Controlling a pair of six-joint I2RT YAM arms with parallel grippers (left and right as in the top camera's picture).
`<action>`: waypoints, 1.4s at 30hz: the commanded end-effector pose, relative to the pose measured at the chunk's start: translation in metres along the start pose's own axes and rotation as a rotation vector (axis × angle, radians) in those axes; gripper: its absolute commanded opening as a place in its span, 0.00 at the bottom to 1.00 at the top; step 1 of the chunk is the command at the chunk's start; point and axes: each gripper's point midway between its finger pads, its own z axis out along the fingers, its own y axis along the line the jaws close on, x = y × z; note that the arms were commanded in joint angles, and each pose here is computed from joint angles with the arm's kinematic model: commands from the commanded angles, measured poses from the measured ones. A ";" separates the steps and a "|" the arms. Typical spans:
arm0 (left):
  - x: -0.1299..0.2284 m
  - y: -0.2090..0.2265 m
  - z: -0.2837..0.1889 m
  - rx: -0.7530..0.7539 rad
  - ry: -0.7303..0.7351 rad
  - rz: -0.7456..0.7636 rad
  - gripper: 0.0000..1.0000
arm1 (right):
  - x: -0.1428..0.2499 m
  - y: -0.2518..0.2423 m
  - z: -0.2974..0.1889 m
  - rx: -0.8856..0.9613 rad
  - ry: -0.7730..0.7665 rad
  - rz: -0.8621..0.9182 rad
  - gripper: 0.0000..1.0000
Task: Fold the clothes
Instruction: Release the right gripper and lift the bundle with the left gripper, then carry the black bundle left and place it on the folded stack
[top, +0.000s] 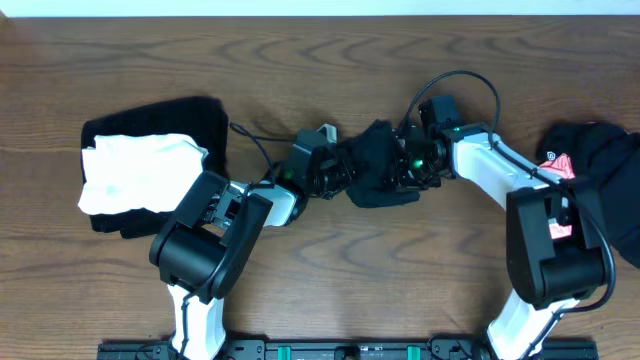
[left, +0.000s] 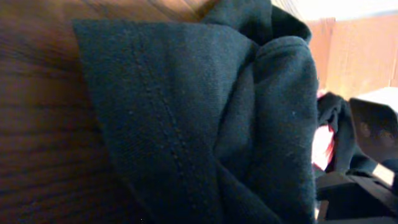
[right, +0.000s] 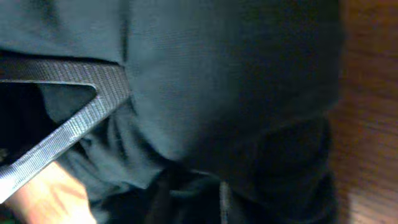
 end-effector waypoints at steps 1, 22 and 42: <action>0.027 0.020 -0.001 -0.027 0.106 0.022 0.06 | 0.002 -0.024 -0.013 0.076 -0.019 0.036 0.41; -0.114 -0.095 -0.213 0.222 -0.355 0.096 0.06 | -0.016 -0.060 -0.108 0.099 -0.238 0.176 0.49; -0.166 0.119 -0.419 -0.130 -0.847 -0.520 0.06 | -0.011 -0.062 -0.106 0.133 -0.214 0.152 0.47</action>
